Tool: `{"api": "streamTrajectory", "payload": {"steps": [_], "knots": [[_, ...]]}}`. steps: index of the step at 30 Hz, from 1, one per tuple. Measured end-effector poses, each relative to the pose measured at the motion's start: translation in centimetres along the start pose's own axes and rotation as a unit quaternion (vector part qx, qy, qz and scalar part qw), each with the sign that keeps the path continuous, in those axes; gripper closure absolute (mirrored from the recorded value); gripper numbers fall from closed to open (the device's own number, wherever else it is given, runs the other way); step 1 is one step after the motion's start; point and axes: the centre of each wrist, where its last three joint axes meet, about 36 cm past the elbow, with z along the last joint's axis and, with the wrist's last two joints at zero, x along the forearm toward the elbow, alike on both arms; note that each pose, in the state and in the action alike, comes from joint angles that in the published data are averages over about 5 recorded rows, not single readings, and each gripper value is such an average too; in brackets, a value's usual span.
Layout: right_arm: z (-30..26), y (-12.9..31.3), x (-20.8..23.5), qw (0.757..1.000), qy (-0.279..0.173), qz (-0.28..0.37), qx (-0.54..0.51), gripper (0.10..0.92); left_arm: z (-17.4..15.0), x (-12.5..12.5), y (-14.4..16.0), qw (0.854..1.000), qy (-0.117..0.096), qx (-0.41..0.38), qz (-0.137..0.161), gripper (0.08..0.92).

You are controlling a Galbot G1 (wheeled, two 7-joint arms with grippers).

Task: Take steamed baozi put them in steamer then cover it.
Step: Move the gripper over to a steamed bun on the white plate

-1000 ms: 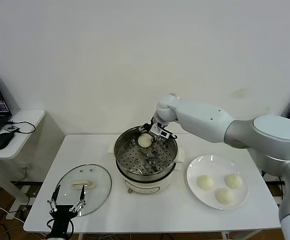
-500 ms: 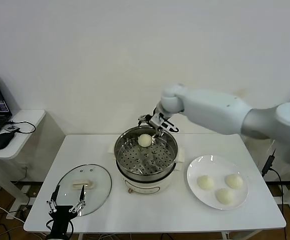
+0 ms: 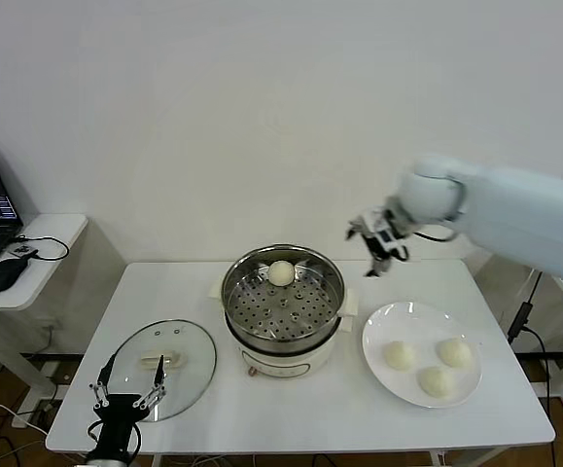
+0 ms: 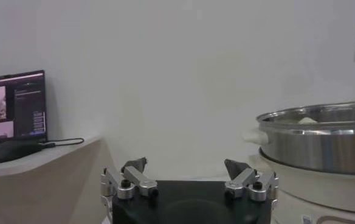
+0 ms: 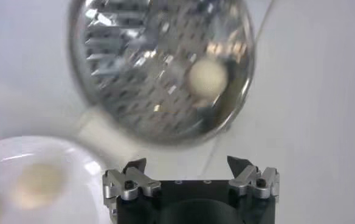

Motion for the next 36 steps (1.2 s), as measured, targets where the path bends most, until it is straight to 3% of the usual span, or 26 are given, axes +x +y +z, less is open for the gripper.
{"api": "streamTrajectory", "payload": {"steps": [16, 36], "knots": [[6.8, 10.0, -6.0, 0.995, 0.021, -0.053, -0.087, 0.199, 0.0, -0.1, -0.1, 1.0, 0.008, -0.005, 0.002, 0.177], [6.7, 11.6, -13.6, 0.991, 0.022, -0.085, -0.101, 0.2, 0.1, -0.4, 0.2, 1.0, 0.013, -0.01, 0.003, 0.177]]}}
